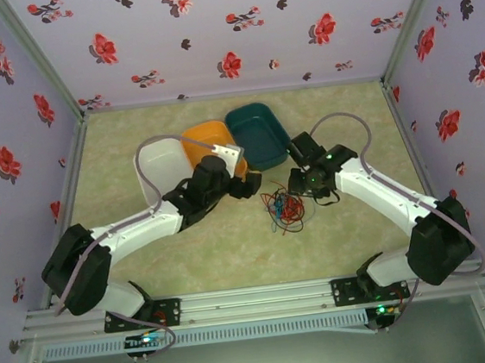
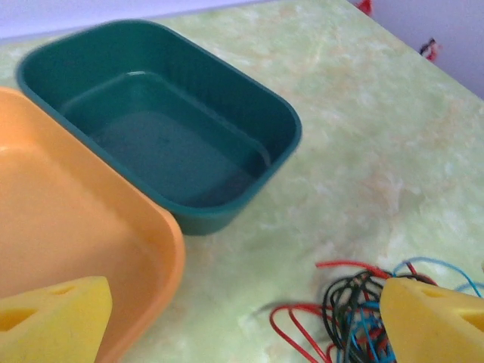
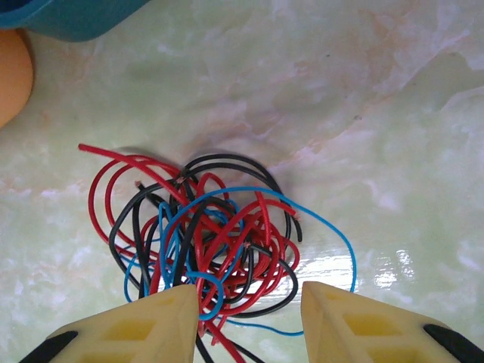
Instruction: Untangle the cables
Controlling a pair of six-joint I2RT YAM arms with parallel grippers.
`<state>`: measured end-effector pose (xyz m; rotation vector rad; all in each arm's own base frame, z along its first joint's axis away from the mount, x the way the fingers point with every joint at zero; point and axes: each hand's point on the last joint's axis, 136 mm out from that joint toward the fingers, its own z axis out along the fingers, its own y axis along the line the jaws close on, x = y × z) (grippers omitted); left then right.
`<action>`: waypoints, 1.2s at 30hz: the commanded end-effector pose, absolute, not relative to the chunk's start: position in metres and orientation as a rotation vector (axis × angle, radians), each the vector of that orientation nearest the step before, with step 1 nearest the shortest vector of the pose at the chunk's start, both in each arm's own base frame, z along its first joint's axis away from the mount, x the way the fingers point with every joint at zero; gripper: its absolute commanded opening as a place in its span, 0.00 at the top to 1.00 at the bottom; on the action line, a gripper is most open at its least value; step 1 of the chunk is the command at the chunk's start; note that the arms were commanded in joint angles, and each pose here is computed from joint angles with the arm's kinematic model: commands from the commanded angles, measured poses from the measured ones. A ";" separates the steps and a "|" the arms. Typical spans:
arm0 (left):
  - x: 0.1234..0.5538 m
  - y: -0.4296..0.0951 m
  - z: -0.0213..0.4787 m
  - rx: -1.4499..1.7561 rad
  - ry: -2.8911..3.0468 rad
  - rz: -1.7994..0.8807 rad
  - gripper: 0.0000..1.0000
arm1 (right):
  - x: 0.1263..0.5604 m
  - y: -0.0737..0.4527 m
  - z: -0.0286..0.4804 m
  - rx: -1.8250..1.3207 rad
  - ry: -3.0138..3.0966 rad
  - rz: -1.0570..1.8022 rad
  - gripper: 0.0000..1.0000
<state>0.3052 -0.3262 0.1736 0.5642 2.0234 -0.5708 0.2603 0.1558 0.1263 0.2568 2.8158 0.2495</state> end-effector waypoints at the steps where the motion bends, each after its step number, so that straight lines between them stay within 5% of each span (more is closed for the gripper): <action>1: 0.297 -0.342 0.168 0.643 1.961 -0.599 0.09 | 0.264 0.146 0.135 0.296 2.791 0.249 0.59; 12: 0.277 -0.397 0.160 0.949 1.850 -0.606 0.04 | 0.256 0.124 0.124 0.562 2.708 0.504 0.58; 36: 0.268 -0.415 0.127 1.006 1.932 -0.672 0.04 | 0.230 0.119 0.088 0.579 2.763 0.579 0.59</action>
